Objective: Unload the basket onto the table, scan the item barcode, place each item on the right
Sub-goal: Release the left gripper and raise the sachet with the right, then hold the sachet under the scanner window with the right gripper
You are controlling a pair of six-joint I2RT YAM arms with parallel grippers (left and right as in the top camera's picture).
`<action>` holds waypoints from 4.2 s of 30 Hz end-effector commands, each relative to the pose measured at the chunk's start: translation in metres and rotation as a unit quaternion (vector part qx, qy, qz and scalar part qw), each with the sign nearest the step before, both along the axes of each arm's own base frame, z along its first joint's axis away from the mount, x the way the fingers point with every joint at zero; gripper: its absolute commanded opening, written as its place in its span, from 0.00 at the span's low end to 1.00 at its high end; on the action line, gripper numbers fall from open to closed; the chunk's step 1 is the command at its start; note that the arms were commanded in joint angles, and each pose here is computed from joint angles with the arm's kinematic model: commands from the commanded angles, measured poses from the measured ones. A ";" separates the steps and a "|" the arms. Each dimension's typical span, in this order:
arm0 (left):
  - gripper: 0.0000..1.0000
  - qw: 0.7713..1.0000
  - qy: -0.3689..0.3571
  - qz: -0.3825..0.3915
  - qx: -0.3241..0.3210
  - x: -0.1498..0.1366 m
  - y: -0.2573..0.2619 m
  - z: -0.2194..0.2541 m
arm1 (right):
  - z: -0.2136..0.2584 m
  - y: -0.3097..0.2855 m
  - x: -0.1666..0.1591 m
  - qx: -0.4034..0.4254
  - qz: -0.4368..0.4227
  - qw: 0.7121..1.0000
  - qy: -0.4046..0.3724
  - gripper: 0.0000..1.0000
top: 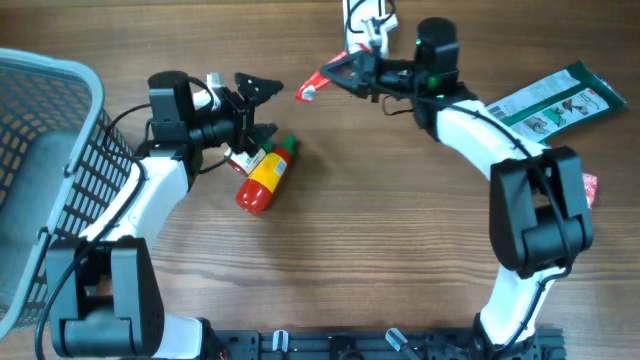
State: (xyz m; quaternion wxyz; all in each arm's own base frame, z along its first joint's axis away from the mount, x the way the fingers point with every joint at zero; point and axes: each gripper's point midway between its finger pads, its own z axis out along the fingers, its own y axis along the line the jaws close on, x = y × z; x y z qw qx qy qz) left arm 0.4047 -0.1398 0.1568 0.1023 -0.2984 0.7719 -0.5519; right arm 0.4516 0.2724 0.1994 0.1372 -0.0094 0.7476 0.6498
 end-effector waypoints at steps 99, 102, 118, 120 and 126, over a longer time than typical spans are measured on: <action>0.04 0.915 -0.352 -0.174 0.093 -0.030 -0.032 0.069 | 0.092 -0.075 0.013 0.042 -0.074 0.996 -0.035 0.04; 0.04 0.892 -0.306 -0.182 0.279 -0.048 -0.004 0.021 | 0.098 -0.087 0.013 0.048 -0.070 0.995 -0.047 0.05; 0.56 0.789 -0.275 -0.206 0.509 -0.147 0.041 0.043 | 0.162 -0.114 0.010 0.149 -0.089 0.985 -0.017 0.05; 1.00 0.790 -0.269 -0.208 0.510 -0.148 0.042 0.041 | 0.162 -0.114 0.011 0.151 -0.091 0.984 -0.014 0.05; 1.00 0.791 -0.267 -0.208 0.510 -0.148 0.041 0.040 | 0.162 -0.114 0.011 0.149 -0.091 0.985 -0.017 0.05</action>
